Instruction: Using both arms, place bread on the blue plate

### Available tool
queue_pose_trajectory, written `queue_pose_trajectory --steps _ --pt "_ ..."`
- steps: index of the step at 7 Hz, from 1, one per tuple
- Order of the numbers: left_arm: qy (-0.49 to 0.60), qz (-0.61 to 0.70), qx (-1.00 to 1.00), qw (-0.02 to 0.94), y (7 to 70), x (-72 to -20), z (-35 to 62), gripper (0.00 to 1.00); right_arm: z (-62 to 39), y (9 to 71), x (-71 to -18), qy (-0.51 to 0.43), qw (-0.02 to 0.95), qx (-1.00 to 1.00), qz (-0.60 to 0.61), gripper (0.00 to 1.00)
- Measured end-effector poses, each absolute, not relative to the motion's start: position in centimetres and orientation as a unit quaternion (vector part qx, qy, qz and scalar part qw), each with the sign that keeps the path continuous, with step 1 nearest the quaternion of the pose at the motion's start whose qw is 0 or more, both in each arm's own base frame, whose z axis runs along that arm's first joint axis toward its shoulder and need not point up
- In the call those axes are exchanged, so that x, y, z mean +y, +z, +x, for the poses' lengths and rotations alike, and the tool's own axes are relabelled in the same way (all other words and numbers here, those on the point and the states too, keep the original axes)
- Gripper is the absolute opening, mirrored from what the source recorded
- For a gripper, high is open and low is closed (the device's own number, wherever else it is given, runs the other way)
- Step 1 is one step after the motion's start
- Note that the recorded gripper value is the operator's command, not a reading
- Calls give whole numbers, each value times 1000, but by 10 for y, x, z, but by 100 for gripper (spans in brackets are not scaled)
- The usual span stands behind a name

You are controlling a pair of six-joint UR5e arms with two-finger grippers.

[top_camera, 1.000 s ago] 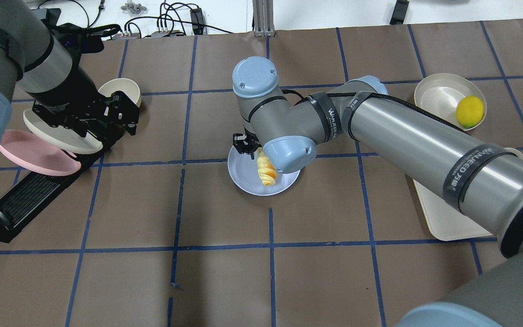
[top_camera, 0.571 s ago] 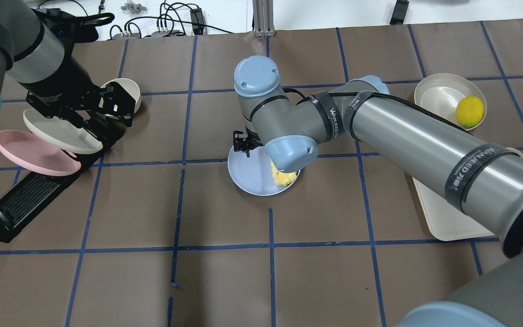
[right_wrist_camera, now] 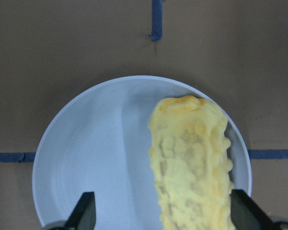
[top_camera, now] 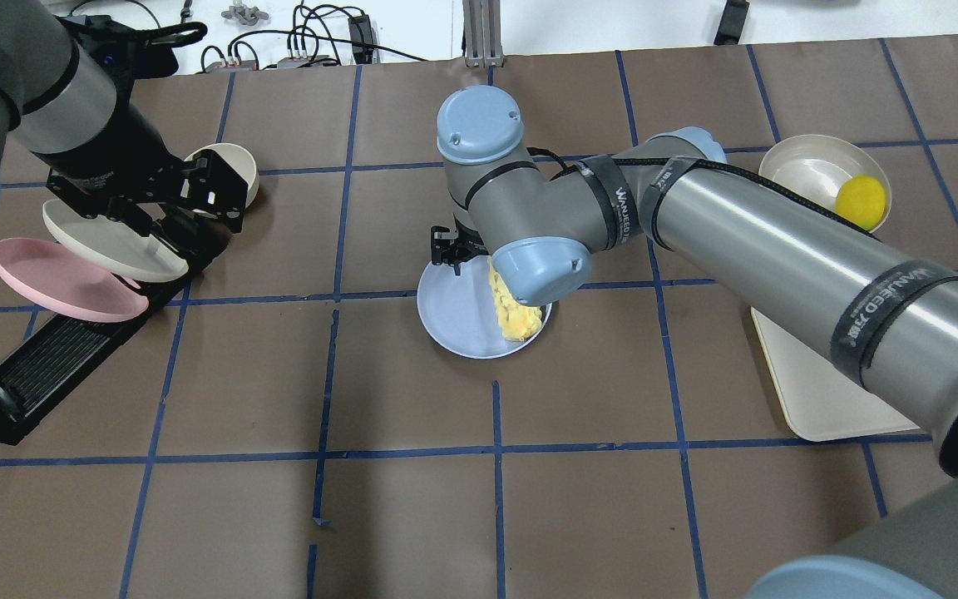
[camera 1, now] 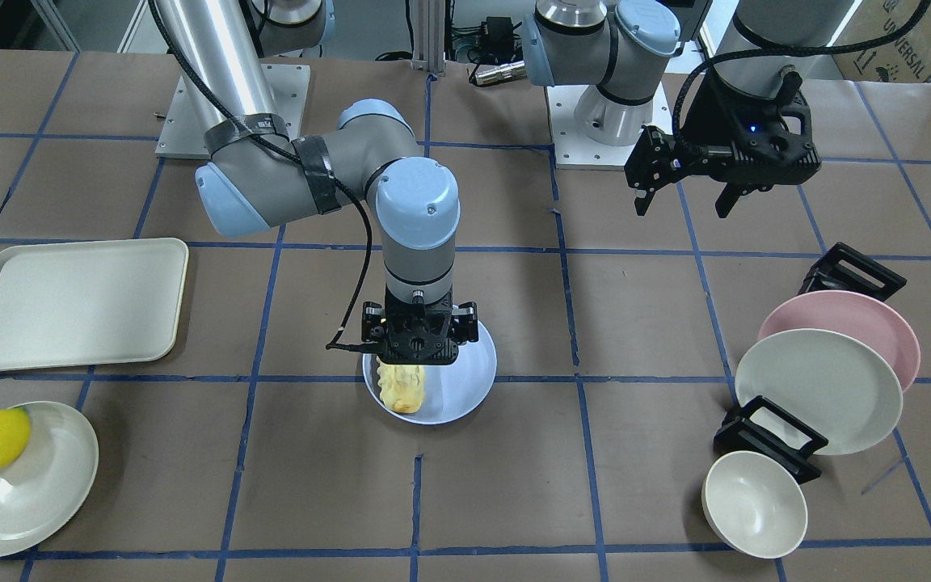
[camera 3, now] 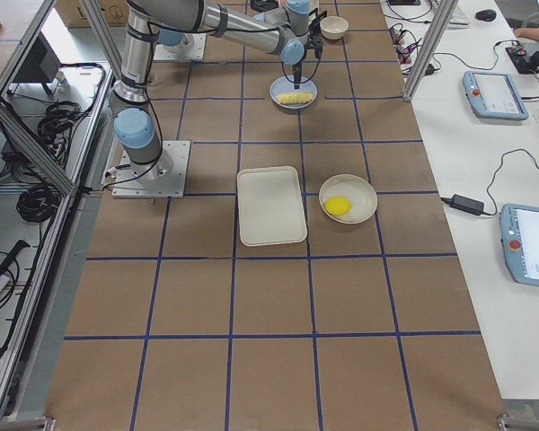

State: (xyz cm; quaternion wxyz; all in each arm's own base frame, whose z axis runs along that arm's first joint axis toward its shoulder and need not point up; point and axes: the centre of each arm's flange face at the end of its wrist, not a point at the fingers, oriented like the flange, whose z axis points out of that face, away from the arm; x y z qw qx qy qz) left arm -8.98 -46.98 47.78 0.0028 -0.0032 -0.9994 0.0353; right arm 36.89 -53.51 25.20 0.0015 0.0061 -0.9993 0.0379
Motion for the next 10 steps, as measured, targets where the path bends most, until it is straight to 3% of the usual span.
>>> queue_pose_trajectory --steps 7,10 --pt "36 -2 -999 -3 478 -468 -91 100 240 382 -574 97 -8 -994 -50 100" --pt "34 -1 -999 -4 477 -468 -91 100 178 426 -586 153 -26 -988 25 100"
